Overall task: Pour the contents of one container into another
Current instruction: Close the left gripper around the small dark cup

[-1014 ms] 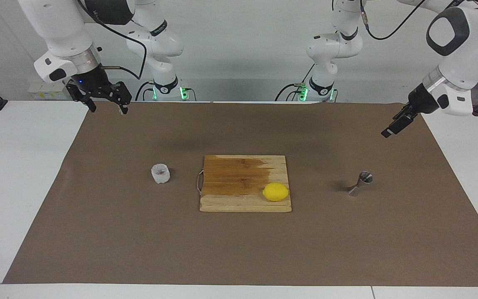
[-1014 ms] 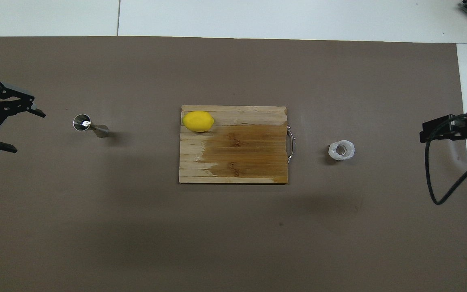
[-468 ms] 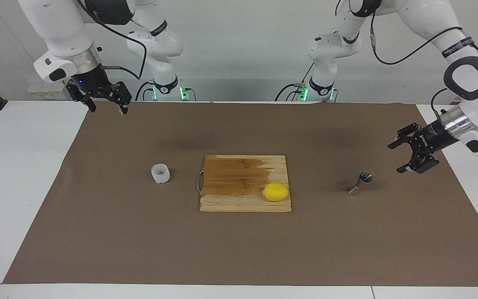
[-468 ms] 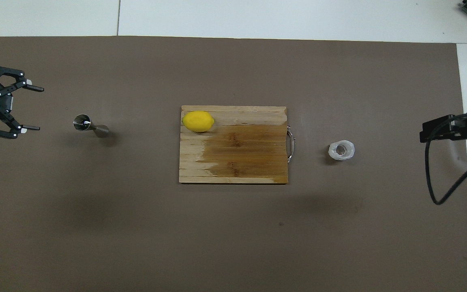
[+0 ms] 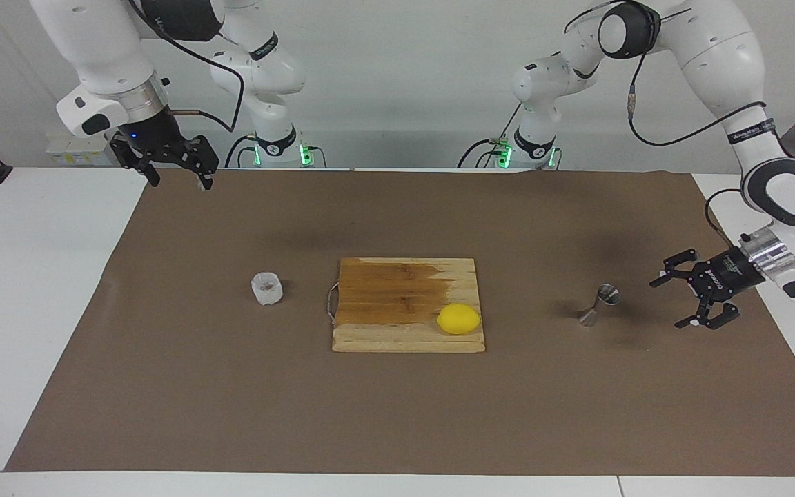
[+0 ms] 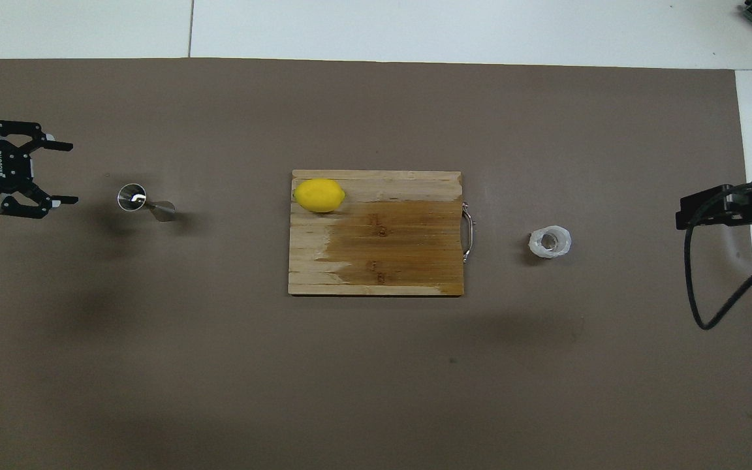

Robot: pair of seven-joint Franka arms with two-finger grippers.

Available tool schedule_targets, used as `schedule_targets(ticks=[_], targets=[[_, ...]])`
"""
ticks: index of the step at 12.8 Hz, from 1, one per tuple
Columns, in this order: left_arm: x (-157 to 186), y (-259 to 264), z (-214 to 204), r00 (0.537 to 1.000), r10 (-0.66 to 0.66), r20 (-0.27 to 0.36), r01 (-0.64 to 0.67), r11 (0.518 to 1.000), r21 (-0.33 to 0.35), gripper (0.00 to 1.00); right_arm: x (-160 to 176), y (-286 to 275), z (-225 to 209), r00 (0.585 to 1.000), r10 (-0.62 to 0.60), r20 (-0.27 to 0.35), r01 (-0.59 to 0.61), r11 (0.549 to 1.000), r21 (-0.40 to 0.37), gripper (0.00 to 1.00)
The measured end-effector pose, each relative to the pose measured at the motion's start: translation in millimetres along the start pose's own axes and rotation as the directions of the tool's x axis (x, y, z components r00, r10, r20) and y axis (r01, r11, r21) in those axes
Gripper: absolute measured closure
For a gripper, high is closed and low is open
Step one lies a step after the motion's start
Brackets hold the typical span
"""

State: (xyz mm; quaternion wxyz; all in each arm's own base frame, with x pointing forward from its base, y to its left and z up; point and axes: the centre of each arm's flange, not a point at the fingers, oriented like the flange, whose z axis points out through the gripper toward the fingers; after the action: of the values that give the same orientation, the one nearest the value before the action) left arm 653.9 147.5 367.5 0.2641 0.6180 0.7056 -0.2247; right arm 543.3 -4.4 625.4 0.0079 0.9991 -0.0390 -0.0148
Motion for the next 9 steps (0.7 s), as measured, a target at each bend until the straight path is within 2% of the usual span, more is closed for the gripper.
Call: schedule_targets(ticks=[5,9], targets=[[38.4,-27.0,72.4,0.981,-0.087,0.173,0.087,0.996,0.006,0.00,0.0,0.0,0.0,1.000,0.000,0.000,0.000,1.000,0.000,0.00],[47.8,-43.0,98.2,0.965,-0.118,0.233,0.121,0.993,0.001,0.00,0.0,0.0,0.0,1.000,0.000,0.000,0.000,1.000,0.000,0.00]])
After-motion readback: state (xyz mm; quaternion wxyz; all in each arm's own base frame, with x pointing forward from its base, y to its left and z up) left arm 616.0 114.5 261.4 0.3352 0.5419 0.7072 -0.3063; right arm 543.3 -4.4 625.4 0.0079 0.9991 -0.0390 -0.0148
